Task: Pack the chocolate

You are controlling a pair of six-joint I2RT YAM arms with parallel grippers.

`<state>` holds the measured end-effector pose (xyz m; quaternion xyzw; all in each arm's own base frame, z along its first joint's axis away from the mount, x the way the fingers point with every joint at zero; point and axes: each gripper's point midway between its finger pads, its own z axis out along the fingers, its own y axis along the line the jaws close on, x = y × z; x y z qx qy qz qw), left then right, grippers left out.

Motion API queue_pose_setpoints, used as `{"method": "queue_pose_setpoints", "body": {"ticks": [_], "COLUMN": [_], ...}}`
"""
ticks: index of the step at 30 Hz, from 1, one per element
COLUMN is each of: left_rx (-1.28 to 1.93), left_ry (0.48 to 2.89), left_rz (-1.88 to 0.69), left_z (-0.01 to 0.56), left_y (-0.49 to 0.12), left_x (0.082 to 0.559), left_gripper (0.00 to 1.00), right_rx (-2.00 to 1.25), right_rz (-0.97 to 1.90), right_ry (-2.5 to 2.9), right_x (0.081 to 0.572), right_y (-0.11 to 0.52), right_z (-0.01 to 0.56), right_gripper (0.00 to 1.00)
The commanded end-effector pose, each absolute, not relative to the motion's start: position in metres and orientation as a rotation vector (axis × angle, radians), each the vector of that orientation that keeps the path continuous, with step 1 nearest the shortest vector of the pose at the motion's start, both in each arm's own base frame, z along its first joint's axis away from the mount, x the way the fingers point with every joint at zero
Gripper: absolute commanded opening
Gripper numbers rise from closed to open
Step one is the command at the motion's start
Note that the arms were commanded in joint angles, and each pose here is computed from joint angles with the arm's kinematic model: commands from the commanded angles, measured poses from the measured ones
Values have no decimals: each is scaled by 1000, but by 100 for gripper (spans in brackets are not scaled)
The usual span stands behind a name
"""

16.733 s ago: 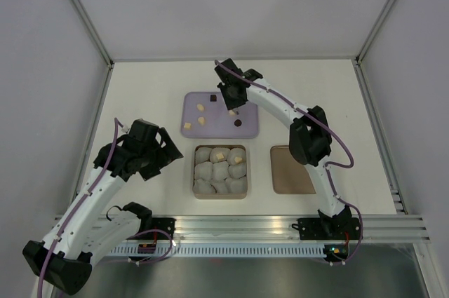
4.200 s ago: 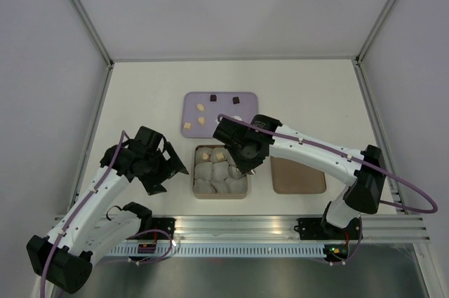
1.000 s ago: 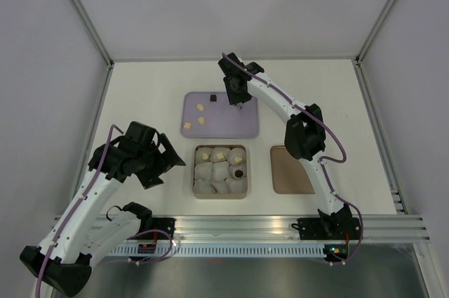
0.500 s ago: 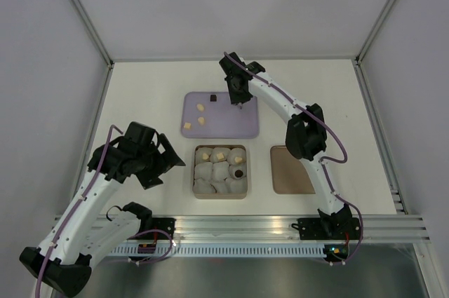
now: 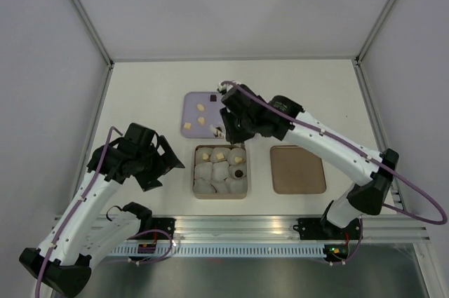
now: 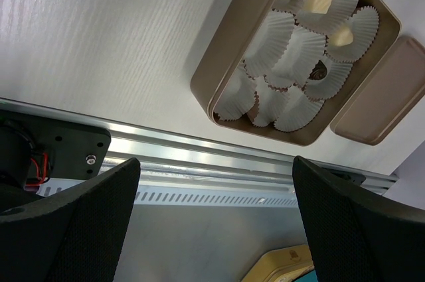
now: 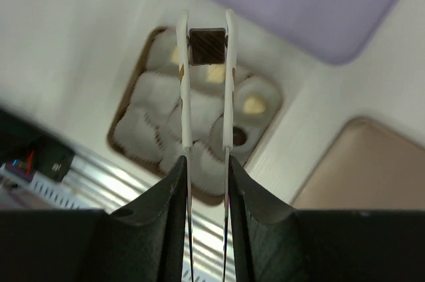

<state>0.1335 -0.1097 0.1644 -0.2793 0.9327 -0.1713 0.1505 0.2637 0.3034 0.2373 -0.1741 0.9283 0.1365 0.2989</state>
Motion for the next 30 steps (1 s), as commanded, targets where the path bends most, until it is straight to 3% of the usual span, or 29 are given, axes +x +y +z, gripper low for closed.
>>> {"method": "queue_pose_setpoints", "body": {"ticks": [1, 8, 30], "left_rx": [-786, -793, -808], "left_ry": [2714, 2718, 2690], "left_rz": [-527, -518, -521], "left_z": [166, 165, 173], "left_y": [-113, -113, -110], "left_x": [126, 127, 125], "left_gripper": [100, 100, 100], "right_rx": [-511, -620, -673], "right_rz": [429, 381, 201], "right_ry": [2552, 2603, 2697], "right_x": [204, 150, 154], "right_y": [311, 328, 334], "right_z": [224, 200, 131], "right_gripper": [16, 16, 18]}}
